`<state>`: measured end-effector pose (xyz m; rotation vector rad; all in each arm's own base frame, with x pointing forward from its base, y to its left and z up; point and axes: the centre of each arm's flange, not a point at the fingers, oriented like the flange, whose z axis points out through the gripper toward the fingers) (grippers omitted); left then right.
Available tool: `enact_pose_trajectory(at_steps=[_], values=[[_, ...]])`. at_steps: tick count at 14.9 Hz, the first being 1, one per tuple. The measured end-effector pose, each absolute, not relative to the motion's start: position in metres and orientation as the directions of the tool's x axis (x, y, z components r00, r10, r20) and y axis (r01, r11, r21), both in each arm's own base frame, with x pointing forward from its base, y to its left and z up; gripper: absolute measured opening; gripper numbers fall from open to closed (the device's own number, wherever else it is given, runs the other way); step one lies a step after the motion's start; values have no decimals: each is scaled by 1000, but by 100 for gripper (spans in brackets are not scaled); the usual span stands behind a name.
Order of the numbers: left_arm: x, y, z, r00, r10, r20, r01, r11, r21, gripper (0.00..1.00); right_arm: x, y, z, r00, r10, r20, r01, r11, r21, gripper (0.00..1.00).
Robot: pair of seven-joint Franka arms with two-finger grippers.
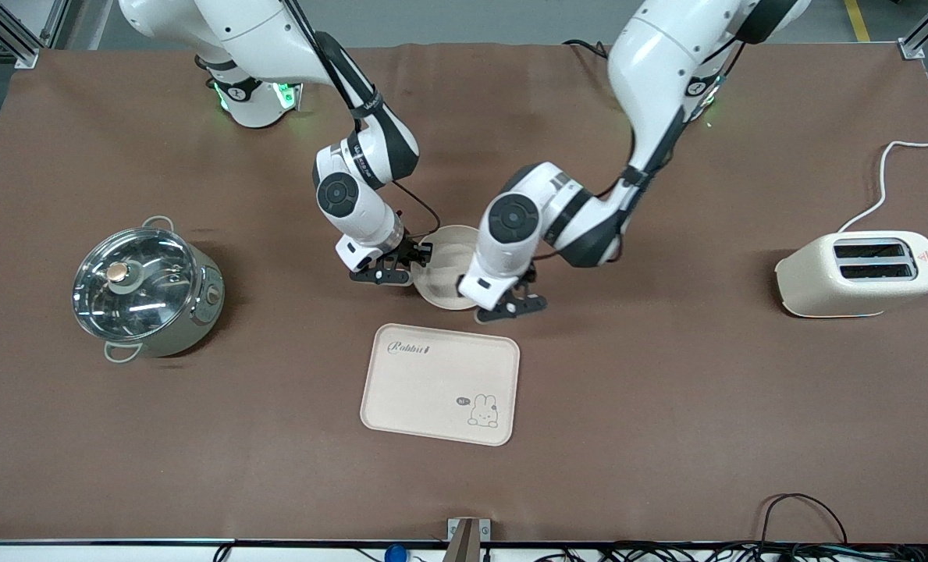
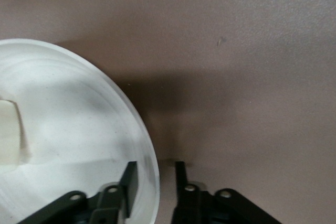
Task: Place bun in plate and plate on tray
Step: 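Slide the plate onto the tray with the right gripper while the left gripper withdraws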
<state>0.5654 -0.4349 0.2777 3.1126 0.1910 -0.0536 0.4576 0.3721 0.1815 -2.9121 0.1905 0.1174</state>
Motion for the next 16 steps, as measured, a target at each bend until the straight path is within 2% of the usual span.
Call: enact_pose_trajectory(at_steps=[2, 4, 7, 11, 16], values=[[609, -367, 316, 1000, 19, -21, 19, -1000, 14, 100, 459, 373, 183, 989, -124, -82, -139, -965, -221, 11], [641, -298, 355, 998, -70, -4, -70, -998, 7, 100, 461, 373, 187, 989, -126, -76, -140, -964, -225, 10], [665, -207, 412, 990, -135, 29, -135, -991, -3, 100, 463, 371, 190, 989, -129, -76, -143, -963, -228, 10], [655, -142, 489, 989, -142, 41, -141, -990, -27, 100, 488, 359, 230, 983, -167, -82, -183, -946, -268, 6], [610, -105, 588, 978, -199, 56, -196, -979, -48, 100, 543, 356, 269, 966, -254, -43, -251, -895, -368, 6]])
